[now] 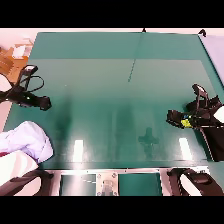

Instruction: Fold the shirts.

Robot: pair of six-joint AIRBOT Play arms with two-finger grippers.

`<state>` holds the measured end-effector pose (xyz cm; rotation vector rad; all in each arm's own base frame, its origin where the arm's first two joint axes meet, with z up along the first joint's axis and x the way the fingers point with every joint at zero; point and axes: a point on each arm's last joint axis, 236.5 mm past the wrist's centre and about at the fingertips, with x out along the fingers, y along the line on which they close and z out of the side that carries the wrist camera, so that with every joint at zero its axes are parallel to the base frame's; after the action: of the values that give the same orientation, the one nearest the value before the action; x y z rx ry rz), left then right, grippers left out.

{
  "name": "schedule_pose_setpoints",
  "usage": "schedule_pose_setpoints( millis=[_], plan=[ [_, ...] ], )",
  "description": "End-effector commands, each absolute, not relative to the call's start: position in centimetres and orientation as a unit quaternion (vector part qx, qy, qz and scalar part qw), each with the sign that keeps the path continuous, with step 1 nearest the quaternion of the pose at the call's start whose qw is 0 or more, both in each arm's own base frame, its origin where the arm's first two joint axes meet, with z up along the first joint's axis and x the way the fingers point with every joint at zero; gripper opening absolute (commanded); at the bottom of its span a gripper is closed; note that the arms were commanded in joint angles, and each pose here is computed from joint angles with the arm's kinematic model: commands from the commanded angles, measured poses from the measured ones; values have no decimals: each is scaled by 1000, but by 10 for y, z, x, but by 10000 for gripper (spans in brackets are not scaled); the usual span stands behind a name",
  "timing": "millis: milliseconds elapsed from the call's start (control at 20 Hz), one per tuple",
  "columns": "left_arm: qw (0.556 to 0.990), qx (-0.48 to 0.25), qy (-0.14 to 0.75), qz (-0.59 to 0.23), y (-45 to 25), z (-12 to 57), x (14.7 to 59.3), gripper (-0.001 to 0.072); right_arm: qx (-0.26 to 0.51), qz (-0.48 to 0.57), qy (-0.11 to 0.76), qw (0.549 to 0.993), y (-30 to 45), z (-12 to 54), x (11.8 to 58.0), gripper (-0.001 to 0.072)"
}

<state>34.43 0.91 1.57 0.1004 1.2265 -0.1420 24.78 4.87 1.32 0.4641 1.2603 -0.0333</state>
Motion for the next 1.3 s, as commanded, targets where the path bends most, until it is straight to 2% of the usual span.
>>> schedule_pose_setpoints(
  millis=[0, 150, 550, 650, 900, 1050, 1150, 1200, 1250],
  plan=[
    [836, 125, 534, 12, 59, 26, 369, 674, 215, -15, 584, 783, 49, 13, 248, 17],
    [827, 153, 541, 36, 76, 15, 376, 675, 214, -15, 583, 784, 49, 13, 248, 17],
    [783, 138, 606, 26, 75, -61, 381, 674, 215, -16, 573, 791, 48, 15, 254, 18],
    [744, 128, 654, 34, 78, -65, 352, 674, 215, -16, 573, 791, 48, 15, 254, 17],
    [593, 55, 793, 129, 84, -44, 254, 673, 217, -16, 562, 798, 47, 17, 259, 18],
    [511, 70, 841, 166, 94, -42, 205, 673, 217, -16, 562, 798, 47, 17, 259, 17],
    [477, 90, 854, 186, 104, -48, 182, 671, 217, -16, 562, 798, 47, 17, 259, 18],
    [474, 106, 854, 190, 110, -53, 178, 593, 218, -16, 562, 798, 47, 17, 259, 17],
    [476, 121, 850, 192, 117, -55, 178, 244, 217, -16, 562, 798, 47, 17, 259, 18]
  ],
)
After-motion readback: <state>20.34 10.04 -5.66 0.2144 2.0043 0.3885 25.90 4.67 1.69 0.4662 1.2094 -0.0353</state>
